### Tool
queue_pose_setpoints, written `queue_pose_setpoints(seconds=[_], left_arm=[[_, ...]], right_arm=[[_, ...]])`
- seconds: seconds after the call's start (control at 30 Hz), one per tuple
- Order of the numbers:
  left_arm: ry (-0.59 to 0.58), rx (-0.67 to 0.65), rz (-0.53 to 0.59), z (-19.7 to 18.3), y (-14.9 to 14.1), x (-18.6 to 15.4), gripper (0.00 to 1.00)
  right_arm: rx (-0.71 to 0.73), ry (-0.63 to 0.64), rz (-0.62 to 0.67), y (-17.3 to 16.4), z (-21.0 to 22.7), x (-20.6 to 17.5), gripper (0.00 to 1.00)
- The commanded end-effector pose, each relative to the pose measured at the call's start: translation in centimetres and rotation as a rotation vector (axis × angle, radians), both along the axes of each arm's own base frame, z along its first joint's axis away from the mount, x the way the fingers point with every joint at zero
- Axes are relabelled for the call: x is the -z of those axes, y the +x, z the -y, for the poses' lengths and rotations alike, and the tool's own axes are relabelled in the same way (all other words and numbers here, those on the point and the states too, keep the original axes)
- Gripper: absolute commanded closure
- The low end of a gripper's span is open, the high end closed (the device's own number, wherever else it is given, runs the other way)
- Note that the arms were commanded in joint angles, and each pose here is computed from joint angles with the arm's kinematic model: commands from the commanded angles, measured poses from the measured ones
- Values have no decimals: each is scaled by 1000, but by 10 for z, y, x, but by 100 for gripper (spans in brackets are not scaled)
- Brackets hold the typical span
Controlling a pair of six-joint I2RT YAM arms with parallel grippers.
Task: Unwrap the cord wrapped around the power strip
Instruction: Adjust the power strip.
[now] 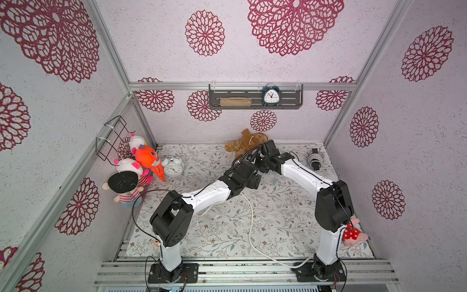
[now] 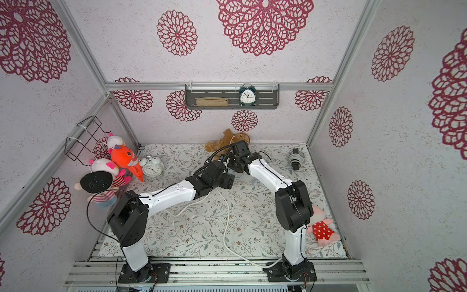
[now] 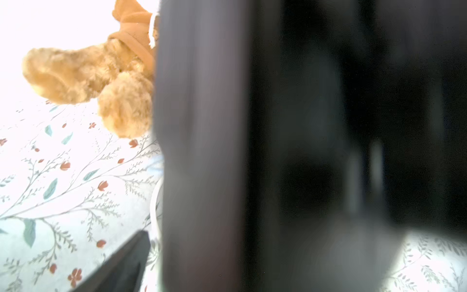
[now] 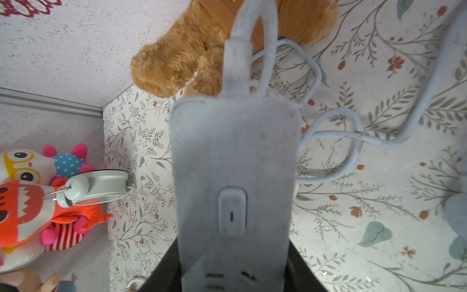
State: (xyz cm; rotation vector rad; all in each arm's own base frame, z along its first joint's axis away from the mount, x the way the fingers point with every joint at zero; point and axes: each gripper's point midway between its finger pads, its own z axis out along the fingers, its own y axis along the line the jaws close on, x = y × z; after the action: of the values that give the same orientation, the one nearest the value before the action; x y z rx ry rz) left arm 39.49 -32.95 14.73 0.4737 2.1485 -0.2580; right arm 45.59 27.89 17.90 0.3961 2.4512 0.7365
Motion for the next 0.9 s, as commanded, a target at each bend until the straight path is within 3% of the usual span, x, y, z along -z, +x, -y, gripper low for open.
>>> queue_pose_setpoints(seconds=[0.0,0.07,0.17,0.4,0.5,0.7,0.87], left_arm=[[-64,12,149,-4,-11,-19,5],[-84,24,205,-5,-14,-30,0],[-73,62,276,-1,-19,-41,3],[-3,41,335,-5,-12,-40,1],[15,33,348,-5,-8,-44,4],[30,30,343,-3,3,-40,21],[11,38,329,-2,7,-40,23]], right_arm=[[-5,105,58,10,-9,-44,100],[-16,90,36,9,-10,-43,100],[-34,69,0,5,-10,-40,100],[-47,59,-20,-2,-8,-43,100],[-55,44,-30,-3,-8,-41,100],[-73,48,-39,-5,-13,-40,100],[-75,51,-38,-5,-13,-41,100]])
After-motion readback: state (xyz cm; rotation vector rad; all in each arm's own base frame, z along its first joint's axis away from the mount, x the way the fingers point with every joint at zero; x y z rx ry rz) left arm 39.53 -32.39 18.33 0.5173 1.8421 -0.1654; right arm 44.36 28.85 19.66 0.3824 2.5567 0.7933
